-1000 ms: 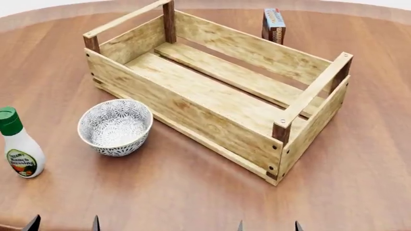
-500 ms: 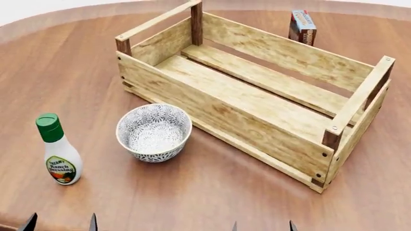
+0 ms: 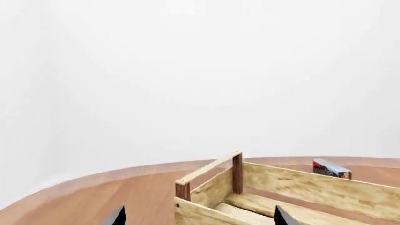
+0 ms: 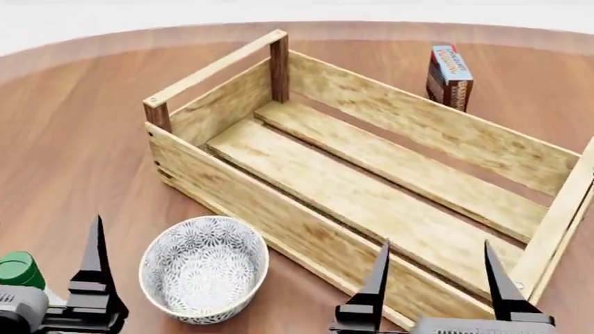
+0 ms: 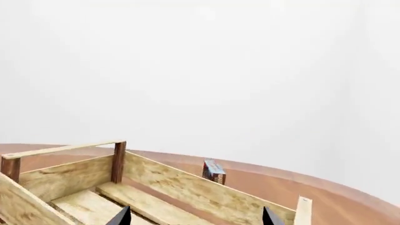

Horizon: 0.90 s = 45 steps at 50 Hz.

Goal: Pick up the salad dressing and put it in the tray.

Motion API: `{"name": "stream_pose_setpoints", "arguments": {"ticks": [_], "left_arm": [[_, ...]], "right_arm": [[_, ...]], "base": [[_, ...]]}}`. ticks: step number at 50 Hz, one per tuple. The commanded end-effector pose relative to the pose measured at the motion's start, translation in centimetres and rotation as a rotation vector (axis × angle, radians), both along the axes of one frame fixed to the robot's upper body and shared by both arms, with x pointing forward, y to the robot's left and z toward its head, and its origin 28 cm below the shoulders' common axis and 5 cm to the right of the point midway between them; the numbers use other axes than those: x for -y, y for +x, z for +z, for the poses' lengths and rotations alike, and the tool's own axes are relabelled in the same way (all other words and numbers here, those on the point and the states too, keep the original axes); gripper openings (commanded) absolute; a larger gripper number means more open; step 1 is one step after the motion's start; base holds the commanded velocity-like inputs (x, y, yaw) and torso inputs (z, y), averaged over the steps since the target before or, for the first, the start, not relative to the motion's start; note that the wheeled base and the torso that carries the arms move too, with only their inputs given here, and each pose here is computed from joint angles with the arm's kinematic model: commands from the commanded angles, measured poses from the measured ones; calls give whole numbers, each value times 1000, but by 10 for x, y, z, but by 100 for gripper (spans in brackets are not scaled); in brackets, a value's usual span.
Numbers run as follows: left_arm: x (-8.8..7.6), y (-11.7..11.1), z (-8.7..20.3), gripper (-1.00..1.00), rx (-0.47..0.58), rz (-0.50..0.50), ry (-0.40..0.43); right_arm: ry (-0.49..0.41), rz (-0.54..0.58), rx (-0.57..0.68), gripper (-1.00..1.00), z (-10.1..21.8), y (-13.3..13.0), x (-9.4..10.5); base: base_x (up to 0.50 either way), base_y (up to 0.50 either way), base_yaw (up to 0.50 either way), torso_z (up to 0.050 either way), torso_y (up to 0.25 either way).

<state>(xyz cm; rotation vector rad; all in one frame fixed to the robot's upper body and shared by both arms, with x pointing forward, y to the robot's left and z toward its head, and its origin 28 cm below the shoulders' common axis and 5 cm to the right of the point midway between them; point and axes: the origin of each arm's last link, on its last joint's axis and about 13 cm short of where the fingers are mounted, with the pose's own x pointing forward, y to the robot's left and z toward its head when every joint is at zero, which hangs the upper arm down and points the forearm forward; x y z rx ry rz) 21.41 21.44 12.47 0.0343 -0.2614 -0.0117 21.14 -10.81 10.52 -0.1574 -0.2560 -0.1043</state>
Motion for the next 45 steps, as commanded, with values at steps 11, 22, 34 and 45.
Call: {"name": "stream_pose_setpoints", "arguments": {"ticks": [11, 22, 34, 45], "left_arm": [[-1, -10, 23, 100, 68, -8, -6], [-1, -10, 23, 100, 69, -7, -5], [-1, -10, 22, 100, 71, -4, -3], [-1, -10, 21, 100, 70, -4, 0]], "right_arm": [[26, -41, 85, 100, 30, -6, 8], [51, -33, 88, 100, 28, -5, 9], [72, 2, 156, 100, 27, -10, 10], [77, 12, 162, 100, 27, -11, 11]], "base": [[500, 0, 0, 0, 0], [493, -12, 0, 0, 1], [30, -2, 167, 0, 0], [0, 0, 500, 0, 0]]}}
